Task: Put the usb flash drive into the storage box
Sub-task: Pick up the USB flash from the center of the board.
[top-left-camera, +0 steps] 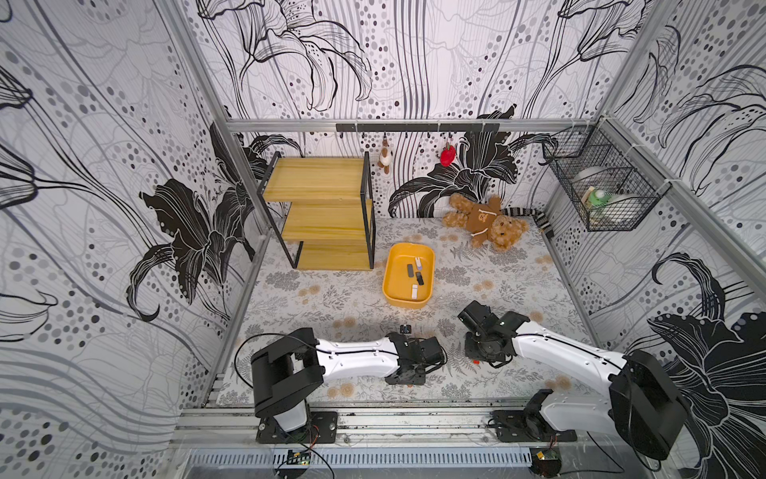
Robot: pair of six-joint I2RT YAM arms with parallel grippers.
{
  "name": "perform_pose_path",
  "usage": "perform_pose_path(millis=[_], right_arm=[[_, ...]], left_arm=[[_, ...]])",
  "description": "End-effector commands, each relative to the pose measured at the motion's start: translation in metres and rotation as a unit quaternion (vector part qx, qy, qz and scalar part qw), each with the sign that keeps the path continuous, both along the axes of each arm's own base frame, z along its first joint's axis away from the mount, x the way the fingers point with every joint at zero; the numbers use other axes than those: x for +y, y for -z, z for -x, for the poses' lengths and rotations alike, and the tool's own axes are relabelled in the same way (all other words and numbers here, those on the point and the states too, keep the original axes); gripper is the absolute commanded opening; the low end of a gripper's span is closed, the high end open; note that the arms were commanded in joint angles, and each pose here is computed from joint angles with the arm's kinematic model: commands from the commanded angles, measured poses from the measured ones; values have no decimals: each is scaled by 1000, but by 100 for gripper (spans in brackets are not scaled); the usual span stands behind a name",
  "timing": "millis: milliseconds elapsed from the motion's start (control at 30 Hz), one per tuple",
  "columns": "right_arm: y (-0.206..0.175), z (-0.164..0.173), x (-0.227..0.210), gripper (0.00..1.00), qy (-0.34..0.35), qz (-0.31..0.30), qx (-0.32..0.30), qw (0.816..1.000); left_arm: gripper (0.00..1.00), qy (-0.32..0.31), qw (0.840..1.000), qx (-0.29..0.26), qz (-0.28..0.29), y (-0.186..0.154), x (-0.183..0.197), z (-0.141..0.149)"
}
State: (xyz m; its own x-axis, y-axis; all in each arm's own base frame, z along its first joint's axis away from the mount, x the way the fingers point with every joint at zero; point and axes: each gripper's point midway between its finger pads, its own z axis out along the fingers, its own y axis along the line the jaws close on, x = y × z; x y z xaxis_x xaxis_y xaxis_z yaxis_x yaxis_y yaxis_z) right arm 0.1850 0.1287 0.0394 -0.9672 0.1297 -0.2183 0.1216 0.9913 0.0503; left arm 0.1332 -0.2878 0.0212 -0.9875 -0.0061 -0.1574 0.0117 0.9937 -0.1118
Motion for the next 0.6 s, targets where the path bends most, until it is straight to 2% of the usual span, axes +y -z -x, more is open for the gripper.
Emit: perform_pose_path(millis=[0,200,567], right_arm=[[-1,3,-7,0,-5,13,3,1000],[-1,2,-5,0,-8,10,3,1000],[0,4,-8,0,-11,13,2,1000]], left_arm=[[52,3,1000,5,-24,10,10,4],[49,5,1000,6,-28,15,11,4],[24,15,999,13,-44,22,16,7]])
